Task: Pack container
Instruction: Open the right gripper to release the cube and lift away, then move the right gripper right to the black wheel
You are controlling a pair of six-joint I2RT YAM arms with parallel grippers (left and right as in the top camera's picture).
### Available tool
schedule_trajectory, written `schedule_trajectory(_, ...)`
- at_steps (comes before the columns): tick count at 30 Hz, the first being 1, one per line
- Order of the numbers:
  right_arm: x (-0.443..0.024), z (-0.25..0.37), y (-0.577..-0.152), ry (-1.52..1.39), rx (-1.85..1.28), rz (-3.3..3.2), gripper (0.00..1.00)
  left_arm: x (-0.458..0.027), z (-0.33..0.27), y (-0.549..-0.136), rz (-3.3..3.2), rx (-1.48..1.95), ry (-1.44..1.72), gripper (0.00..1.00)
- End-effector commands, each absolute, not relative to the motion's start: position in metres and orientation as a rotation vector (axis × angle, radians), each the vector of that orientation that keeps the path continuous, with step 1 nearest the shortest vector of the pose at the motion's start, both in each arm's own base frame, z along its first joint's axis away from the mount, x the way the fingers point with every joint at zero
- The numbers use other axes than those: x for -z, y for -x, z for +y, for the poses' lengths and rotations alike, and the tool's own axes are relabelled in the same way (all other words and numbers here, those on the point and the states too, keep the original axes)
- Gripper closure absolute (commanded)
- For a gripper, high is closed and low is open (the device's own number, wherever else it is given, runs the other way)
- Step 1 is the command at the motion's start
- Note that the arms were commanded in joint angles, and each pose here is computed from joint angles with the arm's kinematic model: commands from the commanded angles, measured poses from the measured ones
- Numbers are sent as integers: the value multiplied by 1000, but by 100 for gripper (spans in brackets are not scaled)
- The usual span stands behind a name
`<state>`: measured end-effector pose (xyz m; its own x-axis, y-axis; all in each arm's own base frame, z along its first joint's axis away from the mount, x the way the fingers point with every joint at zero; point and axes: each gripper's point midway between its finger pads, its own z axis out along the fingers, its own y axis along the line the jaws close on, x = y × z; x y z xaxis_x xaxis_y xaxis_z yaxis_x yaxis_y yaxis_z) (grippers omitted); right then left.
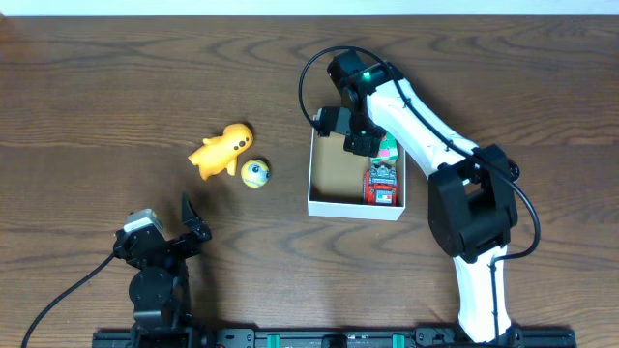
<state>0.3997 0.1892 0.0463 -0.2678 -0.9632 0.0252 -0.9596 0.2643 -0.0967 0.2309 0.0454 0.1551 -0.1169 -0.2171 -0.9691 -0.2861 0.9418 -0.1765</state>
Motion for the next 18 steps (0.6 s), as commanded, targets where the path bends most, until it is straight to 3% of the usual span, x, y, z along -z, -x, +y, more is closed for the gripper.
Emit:
schedule_trajectory(1, -75, 185, -406, 1815, 184, 2431, 99, -157, 45, -231, 1696, -65, 373, 2)
schedule_trajectory(8, -101, 204, -407, 1653, 51, 2420, 99, -157, 45, -231, 1696, -65, 373, 2)
schedule_trajectory(14, -159, 201, -435, 1131, 55, 2458, 98, -157, 45, -231, 1696, -65, 373, 2)
schedule_trajectory(15, -173, 195, -439, 1021, 65, 2463, 88, -157, 45, -231, 1696, -65, 373, 2)
schedule_trajectory(18, -207, 161, -447, 722, 125, 2481, 78, -157, 45, -231, 1696, -65, 373, 2)
